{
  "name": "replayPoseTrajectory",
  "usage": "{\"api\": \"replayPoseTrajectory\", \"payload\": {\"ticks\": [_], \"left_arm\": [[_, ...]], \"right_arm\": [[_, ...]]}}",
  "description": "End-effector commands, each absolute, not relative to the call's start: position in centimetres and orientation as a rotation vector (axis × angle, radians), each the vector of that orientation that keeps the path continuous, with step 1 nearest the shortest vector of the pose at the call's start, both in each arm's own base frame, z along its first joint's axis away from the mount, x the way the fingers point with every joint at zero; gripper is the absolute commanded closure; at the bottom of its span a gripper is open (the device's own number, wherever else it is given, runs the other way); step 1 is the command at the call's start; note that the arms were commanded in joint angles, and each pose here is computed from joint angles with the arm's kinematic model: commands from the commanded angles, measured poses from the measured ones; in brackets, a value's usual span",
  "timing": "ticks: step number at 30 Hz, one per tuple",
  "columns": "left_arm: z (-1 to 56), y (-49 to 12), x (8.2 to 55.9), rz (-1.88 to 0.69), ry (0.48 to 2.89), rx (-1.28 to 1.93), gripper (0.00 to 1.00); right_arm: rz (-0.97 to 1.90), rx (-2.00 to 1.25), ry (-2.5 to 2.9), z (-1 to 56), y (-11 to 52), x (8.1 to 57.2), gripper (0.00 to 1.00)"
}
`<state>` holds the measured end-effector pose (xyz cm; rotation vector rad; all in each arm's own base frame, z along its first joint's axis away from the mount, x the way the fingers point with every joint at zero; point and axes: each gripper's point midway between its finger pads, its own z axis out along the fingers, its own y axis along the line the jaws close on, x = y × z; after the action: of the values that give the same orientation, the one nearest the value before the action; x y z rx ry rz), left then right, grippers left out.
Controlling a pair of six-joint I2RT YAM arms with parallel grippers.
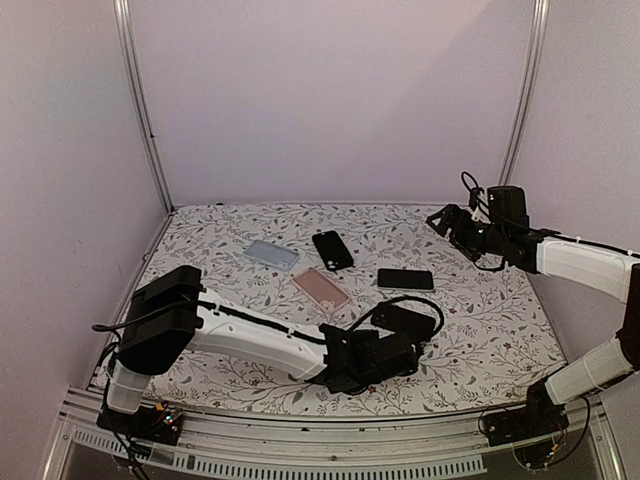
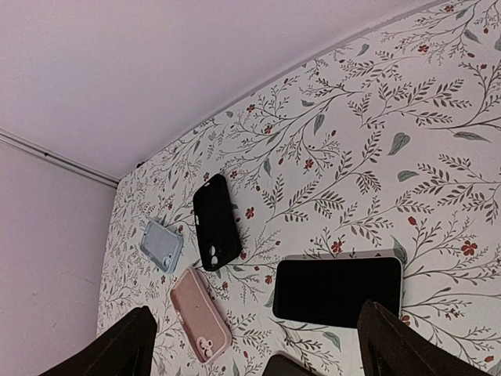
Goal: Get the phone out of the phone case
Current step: Place the phone at the center of the board.
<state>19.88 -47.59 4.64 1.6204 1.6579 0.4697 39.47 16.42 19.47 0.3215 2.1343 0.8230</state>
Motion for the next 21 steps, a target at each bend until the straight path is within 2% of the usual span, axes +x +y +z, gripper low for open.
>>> {"api": "replayPoseTrajectory", "payload": {"ticks": [1,6,21], "left_arm": [[6.8,-49.1,19.5,0.481,1.565,1.574,0.93],[6.5,-49.0,18.5,0.435,1.558,1.617,0.84],[7.4,-48.4,16.9,0.276,1.660,1.618,0.76]], "right_arm": [[0.827,0.329,2.136,19.3,16.2,39.1,0.08],[0.836,0.344,2.137,19.0,16.0,38.7,0.08],[0.847,0.354,2.136,19.0,16.0,38.3,0.07]]}}
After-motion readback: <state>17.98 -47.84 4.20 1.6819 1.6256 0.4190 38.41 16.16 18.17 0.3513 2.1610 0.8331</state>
